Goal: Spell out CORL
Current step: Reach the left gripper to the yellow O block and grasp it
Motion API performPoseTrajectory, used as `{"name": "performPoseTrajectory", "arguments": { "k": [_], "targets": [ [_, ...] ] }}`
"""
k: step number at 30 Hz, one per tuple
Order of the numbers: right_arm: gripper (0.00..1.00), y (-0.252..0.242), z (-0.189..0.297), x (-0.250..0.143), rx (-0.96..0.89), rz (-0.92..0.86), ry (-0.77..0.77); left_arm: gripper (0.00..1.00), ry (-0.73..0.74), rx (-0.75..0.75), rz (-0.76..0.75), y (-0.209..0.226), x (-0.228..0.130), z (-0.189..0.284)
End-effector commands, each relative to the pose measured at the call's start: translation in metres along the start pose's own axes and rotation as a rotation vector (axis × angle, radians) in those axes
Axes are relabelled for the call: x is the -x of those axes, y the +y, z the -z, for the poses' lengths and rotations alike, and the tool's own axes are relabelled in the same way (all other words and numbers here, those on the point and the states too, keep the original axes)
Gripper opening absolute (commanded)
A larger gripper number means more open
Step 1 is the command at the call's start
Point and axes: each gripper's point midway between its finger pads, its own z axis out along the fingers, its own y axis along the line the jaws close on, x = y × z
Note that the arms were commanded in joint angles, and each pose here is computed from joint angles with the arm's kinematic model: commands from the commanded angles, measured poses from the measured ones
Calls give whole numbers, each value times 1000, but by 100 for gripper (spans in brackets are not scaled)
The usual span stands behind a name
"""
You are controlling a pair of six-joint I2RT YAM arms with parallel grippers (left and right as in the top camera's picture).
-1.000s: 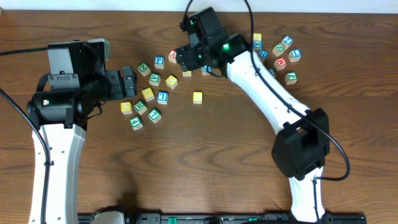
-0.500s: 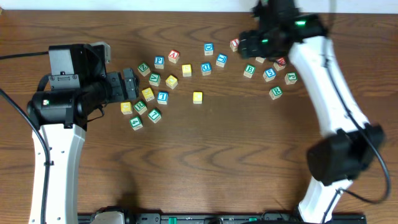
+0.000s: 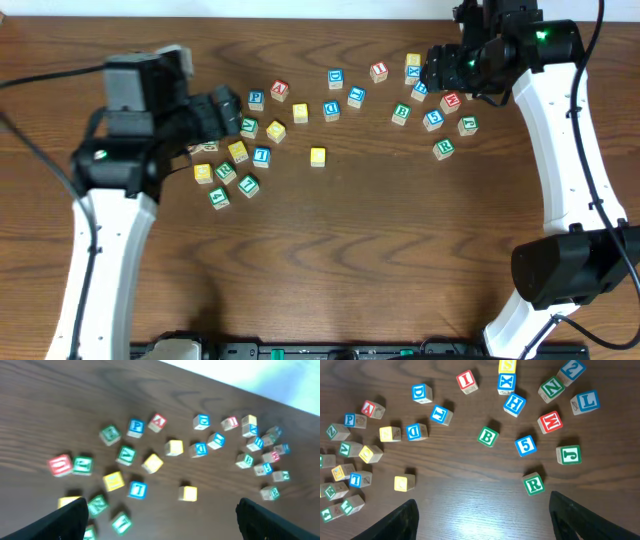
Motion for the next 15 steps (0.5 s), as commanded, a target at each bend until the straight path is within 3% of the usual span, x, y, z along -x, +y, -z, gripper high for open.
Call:
{"name": "performPoseTrajectory", "arguments": {
  "k": [1, 5, 15],
  "targets": [
    [79, 1, 0, -2, 8, 10, 9, 91, -1, 57, 116, -1, 4, -25],
    [80, 1, 1, -3, 7, 9, 16, 81, 50, 64, 141, -5, -1, -58],
    [82, -2, 1, -9, -7, 12, 37, 80, 178, 255, 146, 0, -24, -113]
  ]
}}
